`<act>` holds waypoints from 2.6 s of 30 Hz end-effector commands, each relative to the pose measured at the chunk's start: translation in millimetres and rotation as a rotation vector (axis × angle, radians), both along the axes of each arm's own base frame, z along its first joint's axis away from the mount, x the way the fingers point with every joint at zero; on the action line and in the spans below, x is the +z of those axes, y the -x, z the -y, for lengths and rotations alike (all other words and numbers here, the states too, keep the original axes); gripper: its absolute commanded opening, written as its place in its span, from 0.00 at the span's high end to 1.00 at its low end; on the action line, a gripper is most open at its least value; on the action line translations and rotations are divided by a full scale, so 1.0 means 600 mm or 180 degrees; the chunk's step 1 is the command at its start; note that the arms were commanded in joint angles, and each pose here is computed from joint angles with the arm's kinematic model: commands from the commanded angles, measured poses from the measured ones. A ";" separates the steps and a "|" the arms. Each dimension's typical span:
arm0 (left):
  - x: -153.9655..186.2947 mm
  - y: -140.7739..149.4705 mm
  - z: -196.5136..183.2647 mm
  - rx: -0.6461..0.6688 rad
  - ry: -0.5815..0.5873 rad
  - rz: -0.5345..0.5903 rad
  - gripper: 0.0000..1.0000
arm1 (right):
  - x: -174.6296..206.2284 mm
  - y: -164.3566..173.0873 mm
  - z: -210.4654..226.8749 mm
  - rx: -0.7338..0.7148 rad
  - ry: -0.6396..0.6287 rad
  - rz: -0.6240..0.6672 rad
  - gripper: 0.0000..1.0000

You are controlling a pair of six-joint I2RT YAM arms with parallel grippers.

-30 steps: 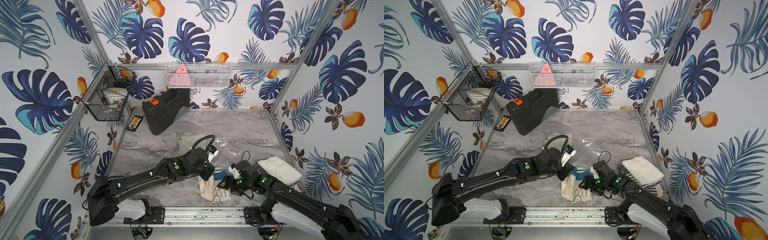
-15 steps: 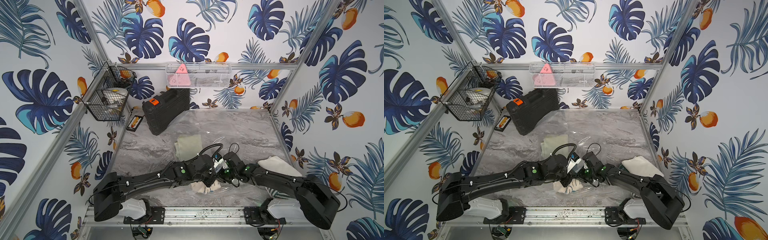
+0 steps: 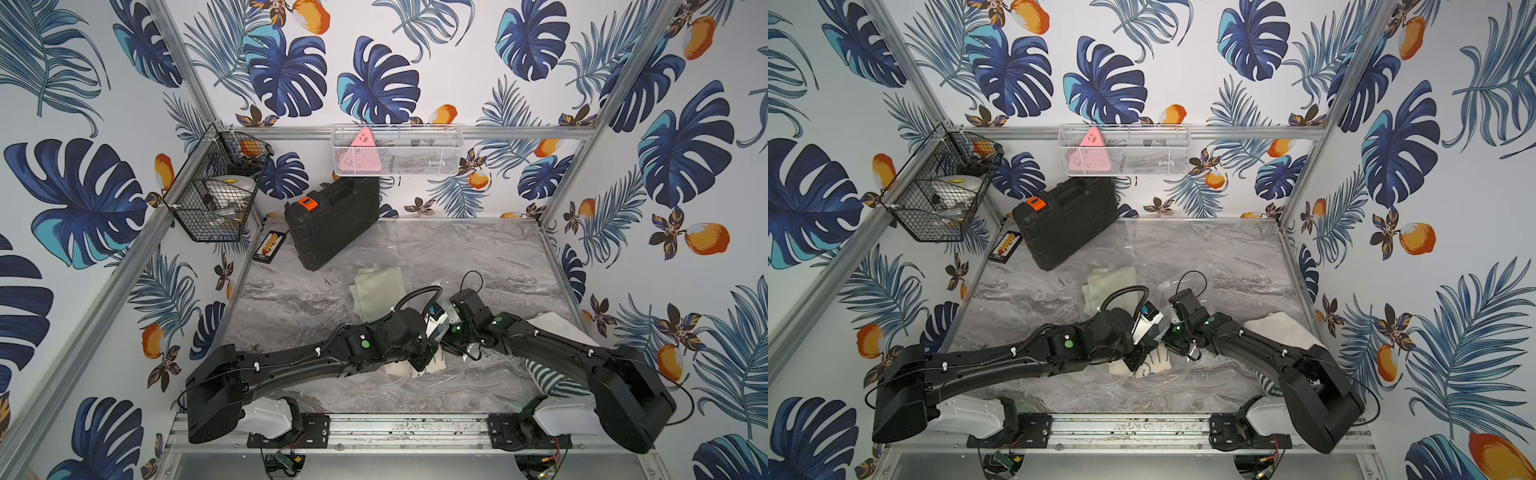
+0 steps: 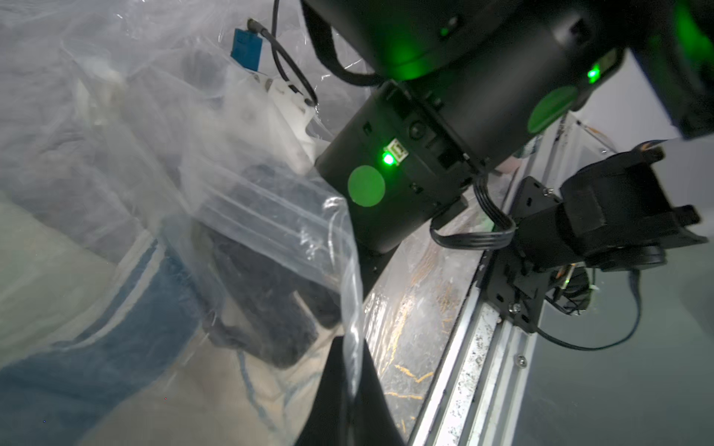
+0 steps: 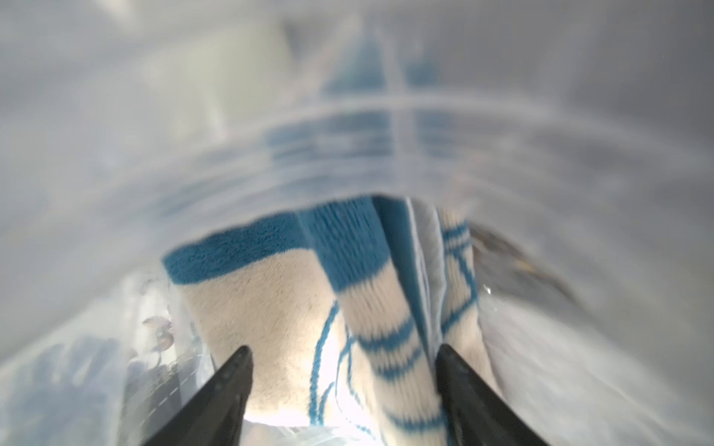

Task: Place the folded towel into the vacuum bag
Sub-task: Place the towel in the vacuum bag.

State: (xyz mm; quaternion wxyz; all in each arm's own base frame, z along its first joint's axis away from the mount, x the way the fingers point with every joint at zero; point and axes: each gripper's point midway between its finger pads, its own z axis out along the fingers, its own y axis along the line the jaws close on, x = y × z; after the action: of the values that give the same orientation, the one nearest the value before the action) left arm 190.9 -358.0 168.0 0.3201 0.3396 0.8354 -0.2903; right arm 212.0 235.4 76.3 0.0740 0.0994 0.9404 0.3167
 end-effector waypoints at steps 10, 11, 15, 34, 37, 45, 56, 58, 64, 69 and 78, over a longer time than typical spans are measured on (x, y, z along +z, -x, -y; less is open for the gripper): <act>-0.034 0.018 0.012 -0.0100 -0.0036 -0.0278 1.00 | 0.009 0.126 0.062 -0.0828 -0.0056 -0.0585 0.34; -0.033 0.018 0.014 -0.0102 -0.0029 -0.0275 1.00 | 0.010 0.132 0.054 -0.0882 -0.0106 -0.0582 0.38; -0.021 0.016 0.016 -0.0103 0.0033 -0.0244 1.00 | -0.003 0.140 0.013 -0.0999 -0.0400 -0.0652 0.49; -0.029 0.026 0.000 -0.0147 -0.0058 -0.0243 1.00 | -0.061 0.064 -0.057 -0.1604 -0.0564 -0.0392 0.62; -0.029 0.025 0.004 -0.0173 -0.0071 -0.0236 1.00 | -0.080 0.075 -0.056 -0.1366 -0.0435 -0.0430 0.80; -0.029 0.019 0.016 -0.0222 -0.0055 -0.0230 1.00 | -0.079 0.120 -0.081 -0.0405 -0.0738 -0.0386 1.00; -0.034 0.039 0.051 -0.0431 -0.0006 -0.0367 1.00 | -0.042 0.065 -0.093 -0.0279 -0.0894 0.0115 1.00; -0.039 0.046 0.049 -0.0446 -0.0004 -0.0420 1.00 | -0.043 0.049 -0.115 -0.0294 -0.1090 0.0199 1.00; -0.066 0.067 0.034 -0.0485 -0.0089 -0.0566 1.00 | -0.048 0.014 -0.138 -0.0363 -0.1258 0.0440 1.00; -0.073 0.072 0.037 -0.0569 -0.0158 -0.0608 1.00 | -0.045 -0.015 -0.140 -0.0417 -0.1307 0.0649 1.00; -0.091 0.110 0.052 -0.0796 -0.0274 -0.0747 1.00 | -0.068 -0.067 -0.167 -0.0477 -0.1500 0.0634 1.00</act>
State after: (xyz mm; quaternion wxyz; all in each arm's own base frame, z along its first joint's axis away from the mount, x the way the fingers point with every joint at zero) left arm 170.0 -382.2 120.1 0.2492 0.3668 0.8513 -0.2804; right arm 238.1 326.2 20.7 0.1459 0.1510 0.8432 0.4949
